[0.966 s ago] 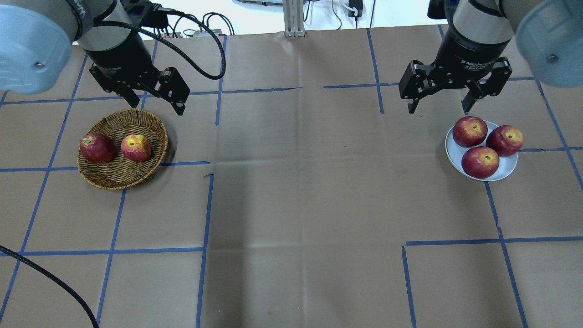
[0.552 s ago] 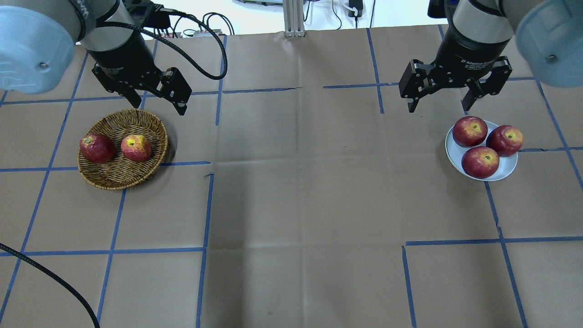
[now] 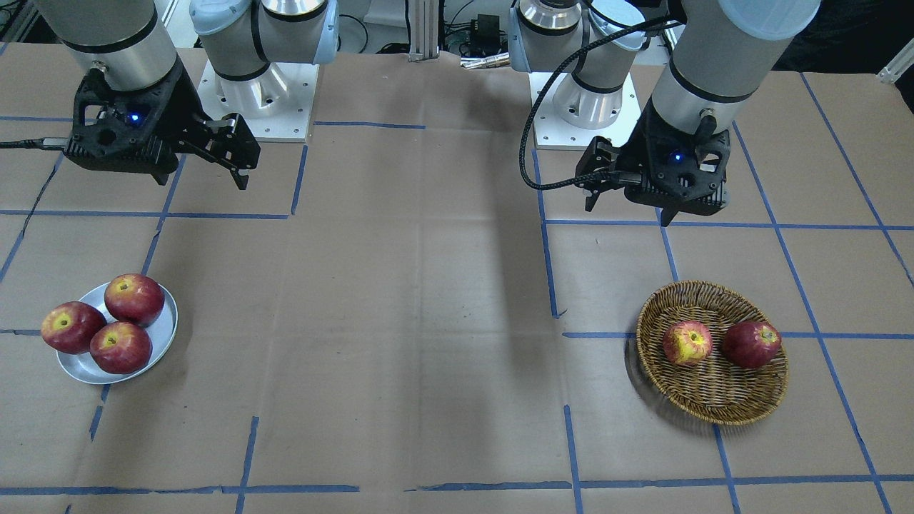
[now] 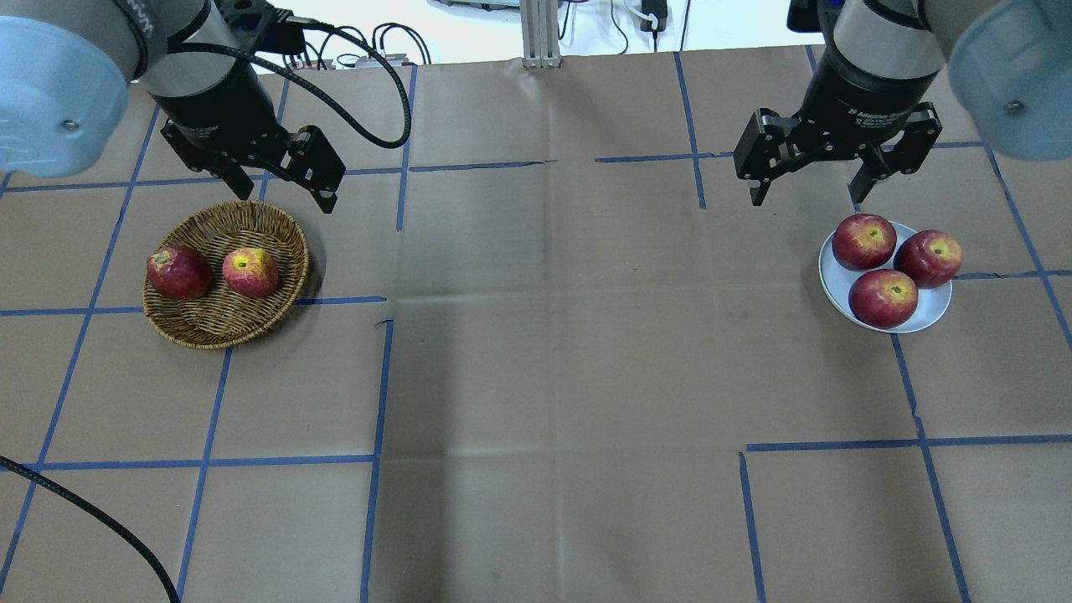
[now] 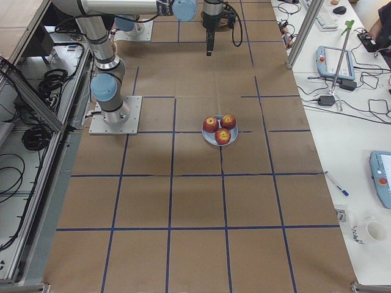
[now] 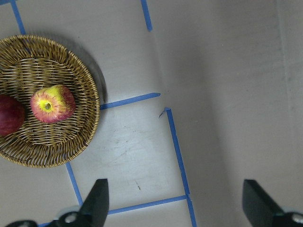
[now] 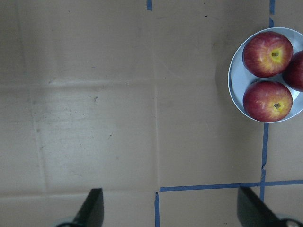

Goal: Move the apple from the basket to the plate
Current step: 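Move the left gripper down toward the yellow-red apple in the basket, then lower the left gripper onto the yellow-red apple and close on it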

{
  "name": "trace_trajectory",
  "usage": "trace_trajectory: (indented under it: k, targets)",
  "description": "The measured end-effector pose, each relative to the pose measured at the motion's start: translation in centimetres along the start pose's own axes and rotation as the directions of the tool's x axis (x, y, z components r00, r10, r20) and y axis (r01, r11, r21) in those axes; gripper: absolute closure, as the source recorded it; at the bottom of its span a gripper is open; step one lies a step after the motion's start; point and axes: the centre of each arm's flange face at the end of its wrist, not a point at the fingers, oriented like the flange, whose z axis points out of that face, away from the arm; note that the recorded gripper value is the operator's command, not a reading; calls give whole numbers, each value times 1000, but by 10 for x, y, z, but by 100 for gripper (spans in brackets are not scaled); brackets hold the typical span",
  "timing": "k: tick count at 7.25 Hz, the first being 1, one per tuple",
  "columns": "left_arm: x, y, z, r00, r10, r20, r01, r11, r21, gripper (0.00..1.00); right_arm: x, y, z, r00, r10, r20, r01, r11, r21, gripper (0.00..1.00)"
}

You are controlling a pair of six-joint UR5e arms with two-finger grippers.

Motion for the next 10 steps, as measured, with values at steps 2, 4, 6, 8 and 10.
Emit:
trace_trajectory:
  k: [2, 4, 6, 8, 10]
  targets:
    - [-2, 2, -2, 1000, -1, 1, 1, 1000, 3, 1, 0, 0, 0, 1000, 1, 0, -1, 1000, 0, 0]
    - [-3, 1, -2, 1000, -4, 2, 4, 1000, 10, 1, 0, 0, 0, 1000, 2, 0, -2, 1000, 0, 0]
    - [-12, -1, 0, 1000, -10, 2, 10, 1000, 16, 1, 0, 0, 0, 1000, 4, -1, -4, 1000, -1, 0]
    - [-55, -2, 13, 1000, 11, -4, -11, 1000, 3, 1, 0, 0, 0, 1000, 5, 0, -5, 1000, -1, 0]
    - [-119, -8, 61, 1000, 3, -1, -2, 1000, 16, 1, 0, 0, 0, 1000, 5, 0, -5, 1000, -1, 0]
